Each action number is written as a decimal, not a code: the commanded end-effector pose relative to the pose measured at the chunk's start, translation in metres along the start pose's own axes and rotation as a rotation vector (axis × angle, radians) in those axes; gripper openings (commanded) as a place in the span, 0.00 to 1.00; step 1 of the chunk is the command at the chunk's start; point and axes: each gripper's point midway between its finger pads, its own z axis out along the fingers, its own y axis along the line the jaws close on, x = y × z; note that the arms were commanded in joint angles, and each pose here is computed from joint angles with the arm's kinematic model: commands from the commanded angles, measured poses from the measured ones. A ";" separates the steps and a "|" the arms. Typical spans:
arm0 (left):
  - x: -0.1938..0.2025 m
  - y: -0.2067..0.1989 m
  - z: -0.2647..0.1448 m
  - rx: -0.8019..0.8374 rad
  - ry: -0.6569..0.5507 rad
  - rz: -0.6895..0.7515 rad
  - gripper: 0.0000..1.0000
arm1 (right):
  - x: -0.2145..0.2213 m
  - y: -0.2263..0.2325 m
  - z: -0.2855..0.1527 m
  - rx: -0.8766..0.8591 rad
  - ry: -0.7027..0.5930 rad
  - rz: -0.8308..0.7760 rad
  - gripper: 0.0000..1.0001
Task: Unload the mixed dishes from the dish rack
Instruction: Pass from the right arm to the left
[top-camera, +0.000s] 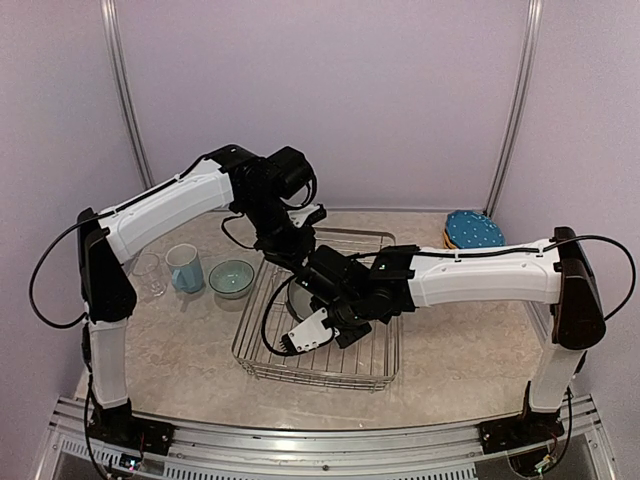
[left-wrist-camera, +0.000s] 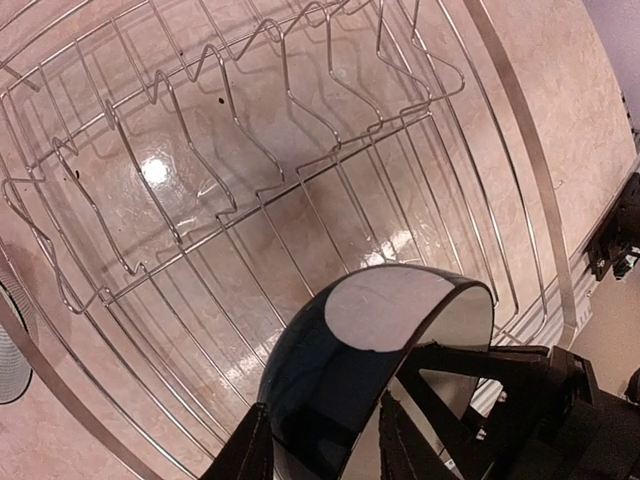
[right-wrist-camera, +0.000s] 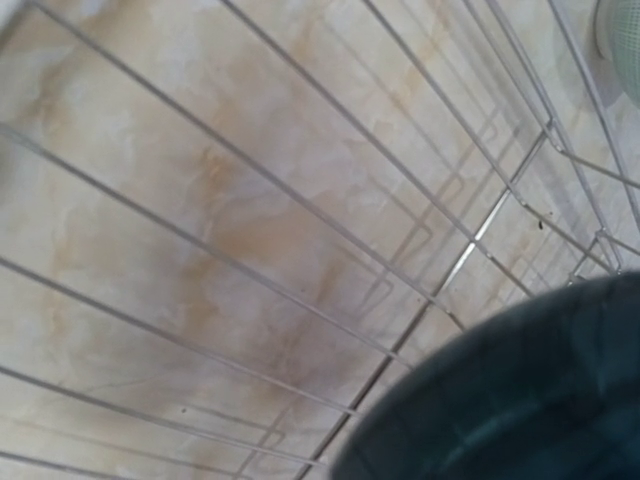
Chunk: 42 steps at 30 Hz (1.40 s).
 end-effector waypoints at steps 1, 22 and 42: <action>0.007 0.012 0.012 -0.102 0.049 0.022 0.34 | -0.008 -0.022 -0.013 0.076 -0.014 0.003 0.00; 0.005 0.018 0.017 -0.131 0.053 0.027 0.11 | -0.006 -0.032 -0.014 0.126 0.014 -0.027 0.00; 0.000 0.043 0.039 -0.202 0.011 0.047 0.00 | -0.005 -0.021 0.011 0.120 0.045 -0.130 0.20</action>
